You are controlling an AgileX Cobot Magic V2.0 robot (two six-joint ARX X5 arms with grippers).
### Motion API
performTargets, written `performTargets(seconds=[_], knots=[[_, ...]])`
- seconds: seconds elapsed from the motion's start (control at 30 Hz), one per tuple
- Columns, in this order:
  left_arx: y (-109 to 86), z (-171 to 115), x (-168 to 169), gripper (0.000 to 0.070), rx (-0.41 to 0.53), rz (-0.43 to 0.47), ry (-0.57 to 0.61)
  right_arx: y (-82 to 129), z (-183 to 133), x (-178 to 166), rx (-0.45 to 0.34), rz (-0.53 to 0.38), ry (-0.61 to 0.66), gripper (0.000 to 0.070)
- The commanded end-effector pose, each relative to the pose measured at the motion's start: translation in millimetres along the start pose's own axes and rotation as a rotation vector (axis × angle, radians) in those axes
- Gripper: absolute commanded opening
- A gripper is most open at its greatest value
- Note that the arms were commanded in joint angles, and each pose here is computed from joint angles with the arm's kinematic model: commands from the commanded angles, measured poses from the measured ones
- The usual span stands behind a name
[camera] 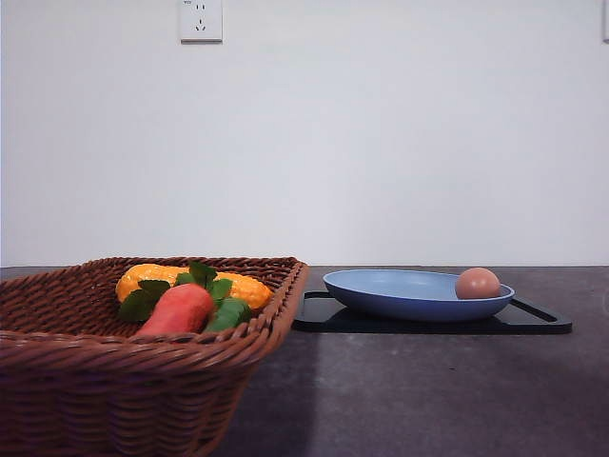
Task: Transfer egg from basket to plate and serve
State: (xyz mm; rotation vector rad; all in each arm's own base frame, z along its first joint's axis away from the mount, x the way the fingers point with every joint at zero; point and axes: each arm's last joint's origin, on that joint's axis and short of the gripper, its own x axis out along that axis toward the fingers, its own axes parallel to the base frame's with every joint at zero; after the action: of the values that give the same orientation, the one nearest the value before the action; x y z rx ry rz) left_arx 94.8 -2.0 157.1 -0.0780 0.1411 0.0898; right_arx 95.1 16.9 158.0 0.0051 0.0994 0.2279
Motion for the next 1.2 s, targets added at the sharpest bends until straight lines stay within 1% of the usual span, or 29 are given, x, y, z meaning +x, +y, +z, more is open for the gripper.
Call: performTargets(seconds=[0.0,1.17], knots=[[0.5,-8.0,2.6,0.0000,-0.002,0.002,0.015,0.0,-0.3,0.2,0.016,0.000,-0.008,0.0000],[0.5,-8.0,2.6,0.0000,-0.002,0.002,0.015,0.0,-0.3,0.2,0.016,0.000,-0.008,0.0000]])
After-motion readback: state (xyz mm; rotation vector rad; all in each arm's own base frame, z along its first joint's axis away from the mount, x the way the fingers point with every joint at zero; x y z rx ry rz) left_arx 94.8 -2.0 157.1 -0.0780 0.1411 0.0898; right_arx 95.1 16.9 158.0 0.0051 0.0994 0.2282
